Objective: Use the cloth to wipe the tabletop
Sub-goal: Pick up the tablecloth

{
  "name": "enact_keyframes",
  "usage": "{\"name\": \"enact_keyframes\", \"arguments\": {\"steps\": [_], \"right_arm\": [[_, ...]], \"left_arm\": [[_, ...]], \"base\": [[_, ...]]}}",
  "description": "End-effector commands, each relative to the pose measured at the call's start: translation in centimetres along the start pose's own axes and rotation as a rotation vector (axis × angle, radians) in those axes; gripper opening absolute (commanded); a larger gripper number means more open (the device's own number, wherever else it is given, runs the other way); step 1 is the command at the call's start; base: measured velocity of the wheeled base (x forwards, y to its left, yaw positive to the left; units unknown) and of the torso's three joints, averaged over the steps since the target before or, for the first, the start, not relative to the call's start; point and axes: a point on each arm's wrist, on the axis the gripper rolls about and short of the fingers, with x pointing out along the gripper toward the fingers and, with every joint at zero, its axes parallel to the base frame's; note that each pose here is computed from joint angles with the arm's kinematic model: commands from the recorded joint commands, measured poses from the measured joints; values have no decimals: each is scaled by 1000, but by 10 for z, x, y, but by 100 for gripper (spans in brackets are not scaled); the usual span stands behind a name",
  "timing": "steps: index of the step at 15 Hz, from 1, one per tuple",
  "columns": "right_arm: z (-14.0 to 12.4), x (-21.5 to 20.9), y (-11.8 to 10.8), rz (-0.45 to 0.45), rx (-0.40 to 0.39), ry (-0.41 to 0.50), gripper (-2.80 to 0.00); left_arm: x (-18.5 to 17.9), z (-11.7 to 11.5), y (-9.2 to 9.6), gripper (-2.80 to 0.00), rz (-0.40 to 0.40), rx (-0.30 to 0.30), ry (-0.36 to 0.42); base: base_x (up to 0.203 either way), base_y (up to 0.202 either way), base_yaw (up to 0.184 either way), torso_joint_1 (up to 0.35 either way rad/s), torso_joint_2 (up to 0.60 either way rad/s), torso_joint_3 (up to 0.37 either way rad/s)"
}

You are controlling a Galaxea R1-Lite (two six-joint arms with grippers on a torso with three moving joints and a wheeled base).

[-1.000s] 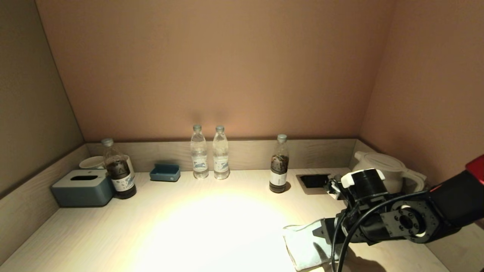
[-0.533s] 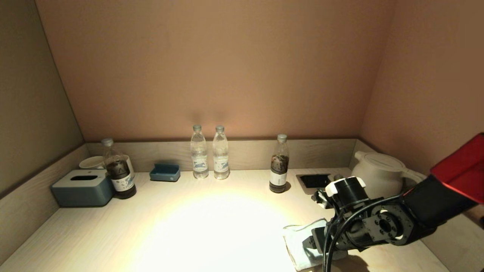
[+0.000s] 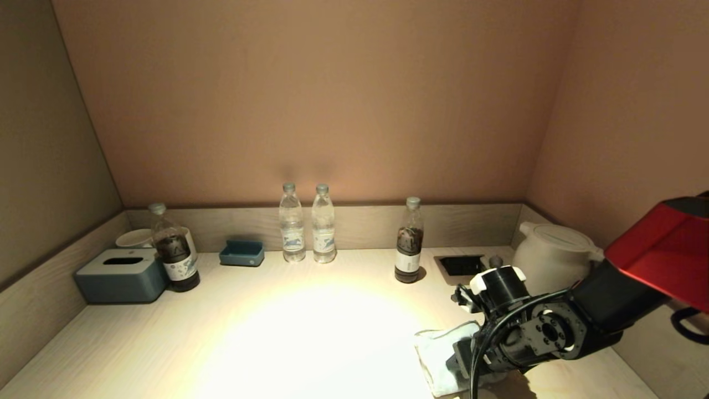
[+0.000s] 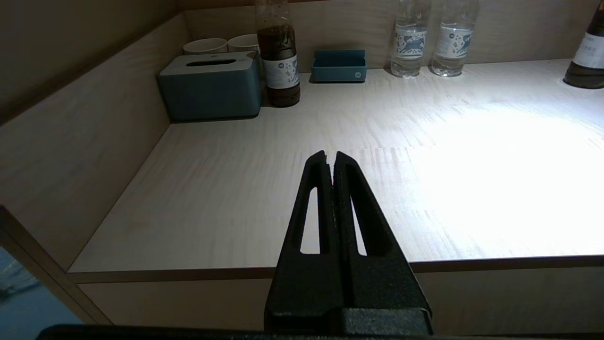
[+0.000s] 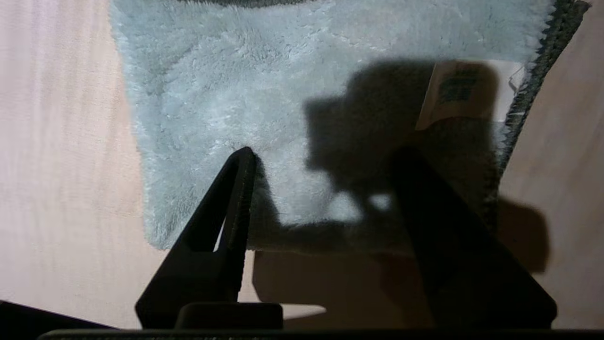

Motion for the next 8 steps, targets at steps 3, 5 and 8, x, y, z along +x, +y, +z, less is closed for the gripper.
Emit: {"name": "enact_keyframes", "arguments": {"steps": [3,5,8], "right_arm": [[0,1,0,3,1,4,-280],[0,1,0,2,3,3,-280],[1,-6,-1,-2,11,-20,-280]], "left_arm": [[0,0,0,-280,1,0,1],[0,0,0,-280,1,0,1],[0,0,0,-280,1,0,1]], "base": [[0,0,0,0,0,0],[0,0,0,0,0,0],[0,0,0,0,0,0]]}}
